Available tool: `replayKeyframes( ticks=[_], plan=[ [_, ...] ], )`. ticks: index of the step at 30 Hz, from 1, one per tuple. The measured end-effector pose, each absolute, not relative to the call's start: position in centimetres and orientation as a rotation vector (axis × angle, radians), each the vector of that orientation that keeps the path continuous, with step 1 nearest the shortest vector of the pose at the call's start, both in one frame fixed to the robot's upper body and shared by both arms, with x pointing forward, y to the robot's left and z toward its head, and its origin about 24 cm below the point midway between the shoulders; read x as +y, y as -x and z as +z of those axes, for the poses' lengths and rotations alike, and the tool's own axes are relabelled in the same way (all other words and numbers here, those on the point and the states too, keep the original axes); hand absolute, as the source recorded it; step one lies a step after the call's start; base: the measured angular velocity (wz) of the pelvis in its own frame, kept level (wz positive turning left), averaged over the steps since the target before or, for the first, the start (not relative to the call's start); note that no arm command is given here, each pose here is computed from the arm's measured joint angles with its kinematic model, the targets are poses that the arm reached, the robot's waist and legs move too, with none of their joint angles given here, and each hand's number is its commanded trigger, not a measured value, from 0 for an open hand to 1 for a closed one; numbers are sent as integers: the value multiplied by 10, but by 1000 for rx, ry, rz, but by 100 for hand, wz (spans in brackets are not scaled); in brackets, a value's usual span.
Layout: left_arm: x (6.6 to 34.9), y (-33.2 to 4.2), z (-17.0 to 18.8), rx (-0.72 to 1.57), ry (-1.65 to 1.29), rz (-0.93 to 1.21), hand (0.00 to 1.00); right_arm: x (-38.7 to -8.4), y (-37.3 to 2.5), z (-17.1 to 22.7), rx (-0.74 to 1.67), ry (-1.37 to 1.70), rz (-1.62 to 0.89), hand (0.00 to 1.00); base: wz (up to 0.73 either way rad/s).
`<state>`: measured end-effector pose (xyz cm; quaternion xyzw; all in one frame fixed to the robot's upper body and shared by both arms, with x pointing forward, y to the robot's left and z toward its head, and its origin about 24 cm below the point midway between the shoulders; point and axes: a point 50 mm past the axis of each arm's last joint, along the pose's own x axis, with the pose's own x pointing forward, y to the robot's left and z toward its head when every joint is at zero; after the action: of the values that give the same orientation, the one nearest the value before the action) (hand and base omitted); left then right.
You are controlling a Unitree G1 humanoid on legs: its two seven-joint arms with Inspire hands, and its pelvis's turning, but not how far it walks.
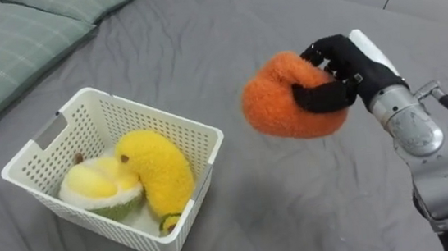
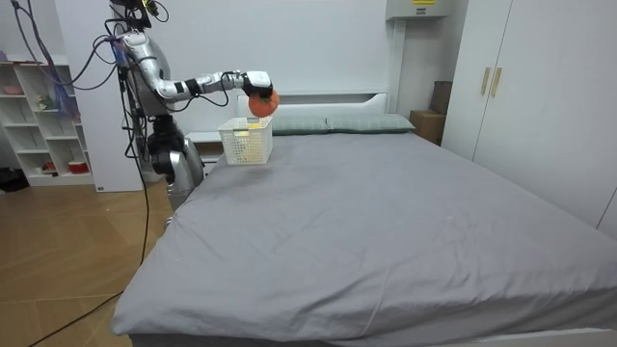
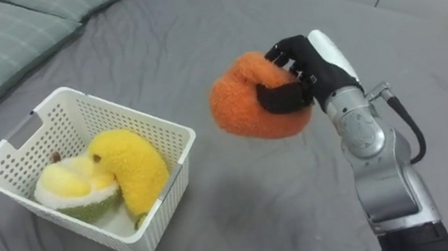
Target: Collect toys from the bed
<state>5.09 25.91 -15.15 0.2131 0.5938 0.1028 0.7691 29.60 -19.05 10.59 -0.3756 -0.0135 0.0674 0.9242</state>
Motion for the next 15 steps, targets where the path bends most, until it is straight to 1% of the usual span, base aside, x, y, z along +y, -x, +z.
replayKeyframes(
  ticks=[2,6,12,13,14,15],
  plan=[
    [259,-51,-152,1289,-463,222,0,-187,-298,109,-40,774,145,100,3],
    [259,-51,-152,1289,-464,220,0,-171,-306,121,-95,767,193,100,3],
    [263,-57,-149,1282,-530,186,0,-158,-308,118,-94,775,253,100,8],
    [263,-58,-149,1285,-531,187,0,-155,-309,114,-81,775,272,98,8],
    [263,-58,-149,1286,-531,188,0,-153,-311,113,-72,772,283,94,11],
    [263,-59,-149,1288,-531,189,0,-147,-315,111,-60,777,308,93,13]
  ],
)
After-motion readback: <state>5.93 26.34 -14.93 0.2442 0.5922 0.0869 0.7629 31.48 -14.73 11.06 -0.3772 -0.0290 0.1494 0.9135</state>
